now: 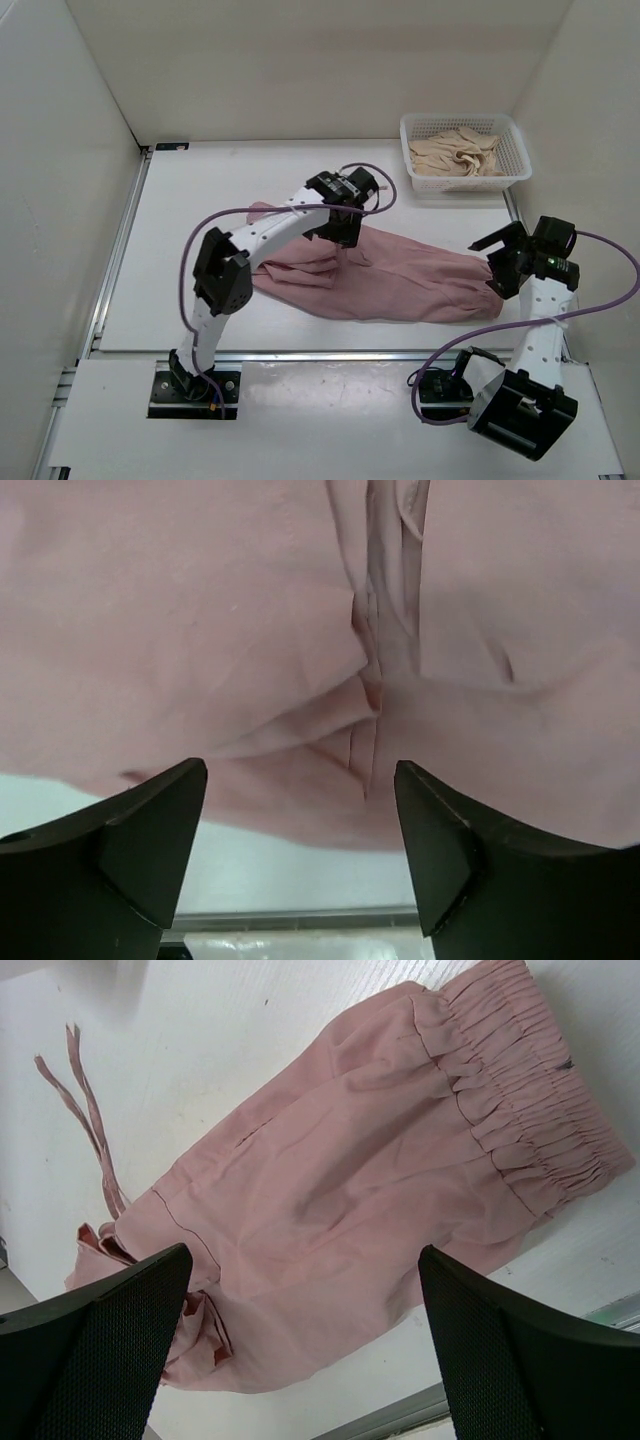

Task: Fold and stack the trousers
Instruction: Fold the trousers

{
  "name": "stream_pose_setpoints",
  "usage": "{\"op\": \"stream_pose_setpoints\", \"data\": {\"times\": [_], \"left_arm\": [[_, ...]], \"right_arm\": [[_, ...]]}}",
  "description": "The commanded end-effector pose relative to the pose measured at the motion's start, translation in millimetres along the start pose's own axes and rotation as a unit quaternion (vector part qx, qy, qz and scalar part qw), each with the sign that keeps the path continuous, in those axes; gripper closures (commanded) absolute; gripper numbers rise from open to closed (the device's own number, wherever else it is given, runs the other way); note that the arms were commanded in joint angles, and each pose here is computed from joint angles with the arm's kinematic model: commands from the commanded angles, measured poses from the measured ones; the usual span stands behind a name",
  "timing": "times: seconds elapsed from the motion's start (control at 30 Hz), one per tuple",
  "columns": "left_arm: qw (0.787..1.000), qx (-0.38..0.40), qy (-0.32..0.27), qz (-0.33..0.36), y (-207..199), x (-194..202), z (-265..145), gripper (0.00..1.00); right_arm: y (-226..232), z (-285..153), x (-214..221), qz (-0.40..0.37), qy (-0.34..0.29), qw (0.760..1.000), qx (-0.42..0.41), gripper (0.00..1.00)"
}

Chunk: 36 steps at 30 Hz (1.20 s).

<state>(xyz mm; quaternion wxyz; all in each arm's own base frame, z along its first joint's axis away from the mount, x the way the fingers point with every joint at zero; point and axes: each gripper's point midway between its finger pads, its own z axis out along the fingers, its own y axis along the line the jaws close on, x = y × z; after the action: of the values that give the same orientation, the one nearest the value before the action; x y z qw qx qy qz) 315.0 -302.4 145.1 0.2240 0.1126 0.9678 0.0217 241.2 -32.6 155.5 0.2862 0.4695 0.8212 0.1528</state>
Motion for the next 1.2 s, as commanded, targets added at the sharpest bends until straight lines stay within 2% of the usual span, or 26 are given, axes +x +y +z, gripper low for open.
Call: {"op": "stream_pose_setpoints", "data": {"times": [0.0,0.07,0.2,0.4,0.53,0.57,0.63,0.67,0.73,0.97,1.17], "left_arm": [[0.999,-0.031,0.002,0.041,-12.1,-0.2,33.0,0.11],[0.997,-0.053,0.011,0.049,-11.2,4.3,52.0,0.04],[0.996,-0.079,0.006,0.048,-9.7,2.9,70.1,0.04],[0.993,-0.091,0.028,0.068,-16.4,17.1,96.8,0.19],[0.99,-0.117,0.032,0.073,-5.1,18.8,91.8,0.42],[0.991,-0.112,0.025,0.069,-3.3,14.2,80.3,0.54],[0.992,-0.111,0.012,0.065,0.1,7.5,66.9,0.64],[0.992,-0.111,0.002,0.061,2.0,2.6,59.8,0.76],[0.993,-0.106,-0.005,0.057,6.7,-0.4,44.0,0.9],[0.987,-0.146,-0.039,0.051,43.4,-12.5,-1.8,0.9],[0.995,-0.081,-0.062,0.019,40.7,-18.9,-48.2,0.9]], "right_arm": [[6.5,-4.2,2.3,-0.009,-0.001,1.0,-0.024,0.01],[4.1,-2.4,4.5,-0.008,0.002,1.0,-0.021,0.01],[2.1,-2.4,6.3,-0.013,0.002,1.0,-0.021,0.01],[1.1,-0.4,6.7,-0.012,0.006,1.0,-0.018,0.01],[2.6,-0.1,4.9,-0.011,0.007,1.0,-0.017,0.01],[2.6,-0.1,4.9,-0.011,0.007,1.0,-0.017,0.01],[3.1,2.0,3.6,-0.011,0.007,1.0,-0.017,0.01],[3.1,2.0,3.6,-0.011,0.007,1.0,-0.017,0.01],[3.1,2.0,3.6,-0.011,0.007,1.0,-0.017,0.01],[5.3,-0.4,4.2,-0.013,0.006,1.0,-0.024,0.01],[5.3,-1.9,2.8,-0.009,-0.001,1.0,-0.023,0.01]]}}
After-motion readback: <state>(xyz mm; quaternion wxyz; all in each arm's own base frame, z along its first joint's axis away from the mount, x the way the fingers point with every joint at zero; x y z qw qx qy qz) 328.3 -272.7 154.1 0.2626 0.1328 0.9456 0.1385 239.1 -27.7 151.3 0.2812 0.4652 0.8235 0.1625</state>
